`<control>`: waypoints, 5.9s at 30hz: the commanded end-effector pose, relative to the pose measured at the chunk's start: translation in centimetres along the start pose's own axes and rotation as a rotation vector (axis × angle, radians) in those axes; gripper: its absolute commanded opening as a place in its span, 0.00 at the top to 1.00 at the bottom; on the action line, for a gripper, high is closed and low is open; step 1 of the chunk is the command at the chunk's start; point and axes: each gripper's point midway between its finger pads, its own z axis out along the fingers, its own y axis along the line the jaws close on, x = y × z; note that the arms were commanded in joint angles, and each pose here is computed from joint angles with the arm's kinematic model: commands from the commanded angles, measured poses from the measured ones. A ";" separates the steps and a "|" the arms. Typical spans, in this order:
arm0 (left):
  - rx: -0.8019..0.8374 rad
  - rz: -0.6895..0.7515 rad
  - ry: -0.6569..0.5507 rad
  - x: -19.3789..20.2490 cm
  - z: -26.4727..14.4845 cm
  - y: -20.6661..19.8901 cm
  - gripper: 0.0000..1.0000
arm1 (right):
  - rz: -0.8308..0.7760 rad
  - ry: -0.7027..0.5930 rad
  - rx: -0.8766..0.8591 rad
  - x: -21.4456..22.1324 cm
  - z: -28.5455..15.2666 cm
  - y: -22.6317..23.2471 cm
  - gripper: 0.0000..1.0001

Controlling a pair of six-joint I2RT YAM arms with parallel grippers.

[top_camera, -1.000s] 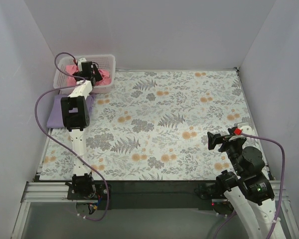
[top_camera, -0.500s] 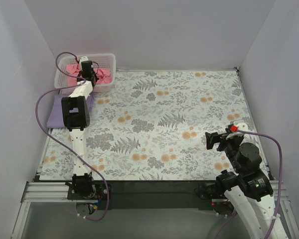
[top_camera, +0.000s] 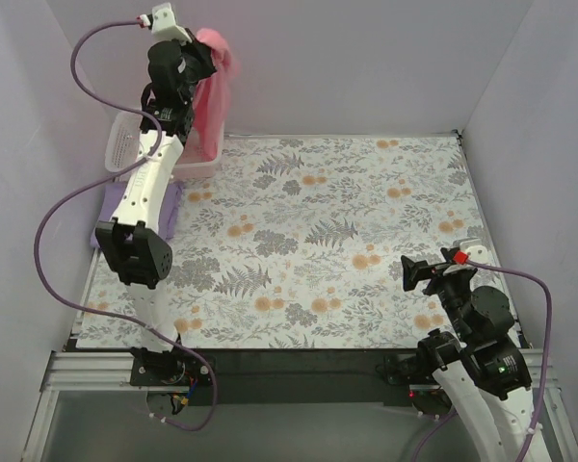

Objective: Fold and stack the t-shirts
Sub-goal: Move the tshirt to the center of the board, then flatten the tshirt out

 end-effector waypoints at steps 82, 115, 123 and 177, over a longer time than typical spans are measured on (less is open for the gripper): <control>-0.219 0.371 1.173 40.3 -46.6 1.1 0.75 | 0.227 0.871 -0.366 20.2 12.2 12.5 0.36; -0.097 0.245 0.816 29.4 -36.0 3.2 1.00 | 0.363 0.807 -0.100 15.1 14.5 4.7 0.36; -0.118 0.248 0.778 28.5 -35.9 3.7 1.00 | 0.401 0.852 -0.111 18.6 12.9 5.2 0.40; -0.157 -0.154 0.504 20.9 -35.4 9.0 1.00 | 0.421 0.684 -0.095 12.1 10.1 3.2 0.47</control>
